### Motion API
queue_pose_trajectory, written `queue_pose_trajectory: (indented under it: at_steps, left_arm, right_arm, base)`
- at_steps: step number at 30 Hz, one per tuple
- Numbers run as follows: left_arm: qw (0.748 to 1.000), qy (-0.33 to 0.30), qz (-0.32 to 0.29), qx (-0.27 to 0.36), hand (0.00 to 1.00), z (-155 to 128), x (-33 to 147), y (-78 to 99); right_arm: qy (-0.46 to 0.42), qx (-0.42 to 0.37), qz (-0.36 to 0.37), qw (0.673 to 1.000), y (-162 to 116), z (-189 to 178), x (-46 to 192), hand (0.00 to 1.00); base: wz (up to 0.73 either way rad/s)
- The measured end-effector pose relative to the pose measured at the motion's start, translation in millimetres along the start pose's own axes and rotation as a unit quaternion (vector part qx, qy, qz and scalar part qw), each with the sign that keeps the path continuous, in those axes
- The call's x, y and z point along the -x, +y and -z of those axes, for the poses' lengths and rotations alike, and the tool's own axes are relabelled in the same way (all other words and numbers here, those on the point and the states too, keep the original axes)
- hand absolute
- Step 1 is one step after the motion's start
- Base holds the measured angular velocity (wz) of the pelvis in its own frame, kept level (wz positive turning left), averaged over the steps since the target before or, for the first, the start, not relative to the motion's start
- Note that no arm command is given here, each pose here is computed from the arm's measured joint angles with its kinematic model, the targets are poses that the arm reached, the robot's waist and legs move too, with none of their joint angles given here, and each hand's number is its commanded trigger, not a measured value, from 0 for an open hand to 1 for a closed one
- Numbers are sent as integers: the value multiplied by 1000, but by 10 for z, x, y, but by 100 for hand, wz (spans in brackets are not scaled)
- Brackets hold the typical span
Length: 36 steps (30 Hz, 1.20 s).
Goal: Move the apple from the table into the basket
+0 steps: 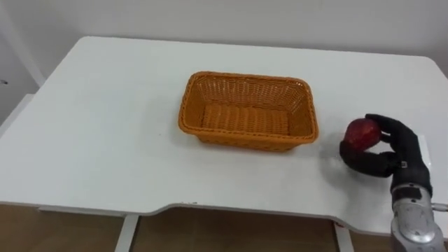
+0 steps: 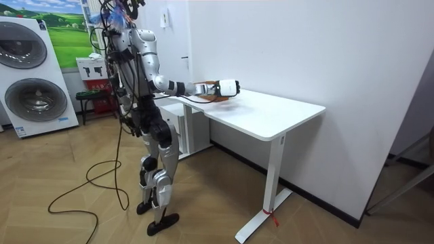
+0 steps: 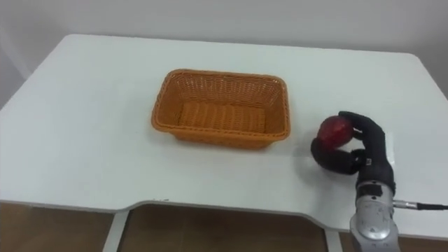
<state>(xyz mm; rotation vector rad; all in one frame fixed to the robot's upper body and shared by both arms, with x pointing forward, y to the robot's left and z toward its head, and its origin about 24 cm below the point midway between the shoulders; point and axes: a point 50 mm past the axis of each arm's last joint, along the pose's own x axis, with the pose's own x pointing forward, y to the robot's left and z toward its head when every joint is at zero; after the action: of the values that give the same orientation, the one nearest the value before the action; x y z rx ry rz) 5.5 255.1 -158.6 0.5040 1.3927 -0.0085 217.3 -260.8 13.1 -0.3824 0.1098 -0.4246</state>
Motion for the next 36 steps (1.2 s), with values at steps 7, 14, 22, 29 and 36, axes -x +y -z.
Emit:
queue_pose_trajectory:
  at_steps: [7, 14, 22, 29, 36]
  left_arm:
    - [1000, 5, 6, -6, 0, 31, 1, -30]
    - [1000, 4, 8, -9, 0, 23, -1, -30]
    - [999, -17, 4, -27, 0, -159, -31, -28]
    - [999, -23, 5, -32, 0, -210, -40, -26]
    - [999, -25, 11, -38, 0, -233, -42, -36]
  right_arm:
    - [-65, -9, -2, 998, 27, -301, -49, 100]
    - [-119, -8, -10, 993, 45, -537, -27, 100]
    - [-148, 4, -49, 988, 226, -645, 37, 100]
    - [-172, 14, -92, 981, 409, -742, 71, 0]
    - [-182, 13, -124, 975, 528, -786, 99, 0]
  base:
    - [0]
    - [0]
    - [3]
    - [3]
    - [3]
